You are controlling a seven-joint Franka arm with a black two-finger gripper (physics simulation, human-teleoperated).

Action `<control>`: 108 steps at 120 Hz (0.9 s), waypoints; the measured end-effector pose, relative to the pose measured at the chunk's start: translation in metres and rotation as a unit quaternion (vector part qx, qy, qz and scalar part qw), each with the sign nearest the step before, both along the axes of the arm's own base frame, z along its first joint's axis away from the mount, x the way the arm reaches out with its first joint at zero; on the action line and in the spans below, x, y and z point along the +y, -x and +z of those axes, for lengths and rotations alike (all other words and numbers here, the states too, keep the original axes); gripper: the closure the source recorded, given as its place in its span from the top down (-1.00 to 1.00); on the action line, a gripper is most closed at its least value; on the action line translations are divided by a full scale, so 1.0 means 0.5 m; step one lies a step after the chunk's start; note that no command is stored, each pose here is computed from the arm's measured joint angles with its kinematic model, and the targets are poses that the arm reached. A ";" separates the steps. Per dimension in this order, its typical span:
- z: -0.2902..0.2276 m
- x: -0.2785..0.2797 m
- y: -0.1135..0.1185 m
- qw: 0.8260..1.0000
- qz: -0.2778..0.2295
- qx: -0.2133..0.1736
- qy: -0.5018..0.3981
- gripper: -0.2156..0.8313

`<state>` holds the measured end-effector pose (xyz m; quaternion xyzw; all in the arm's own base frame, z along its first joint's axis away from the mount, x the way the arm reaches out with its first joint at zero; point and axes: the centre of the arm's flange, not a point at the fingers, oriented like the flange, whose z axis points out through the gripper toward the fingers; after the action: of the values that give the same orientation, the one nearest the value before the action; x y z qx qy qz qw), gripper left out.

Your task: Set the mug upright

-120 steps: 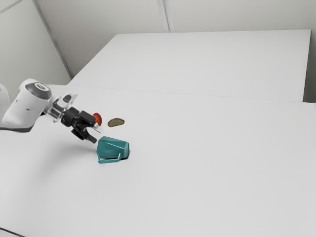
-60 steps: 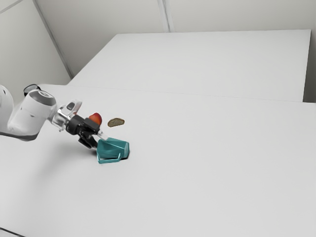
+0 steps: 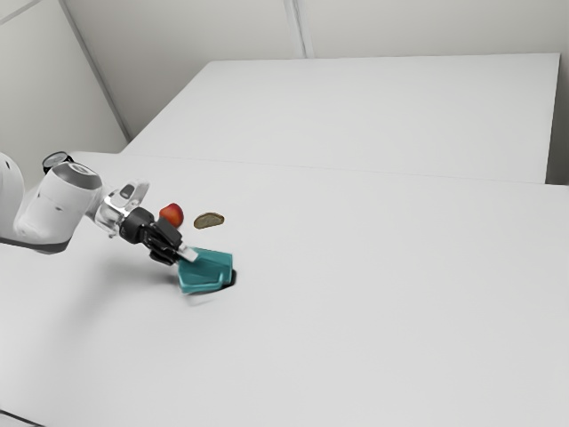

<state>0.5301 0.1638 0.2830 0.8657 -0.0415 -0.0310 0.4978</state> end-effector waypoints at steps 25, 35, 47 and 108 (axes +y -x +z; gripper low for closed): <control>0.000 -0.003 -0.001 1.000 -0.007 -0.012 0.002 -0.79; 0.000 -0.004 -0.002 1.000 -0.010 -0.017 0.001 -0.83; 0.009 -0.010 -0.005 1.000 -0.016 -0.026 -0.002 -0.86; 0.240 -0.172 0.007 0.961 -0.156 -0.106 -0.202 -0.90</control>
<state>0.5268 0.0780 0.4029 0.9294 -0.2210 -0.0243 0.2946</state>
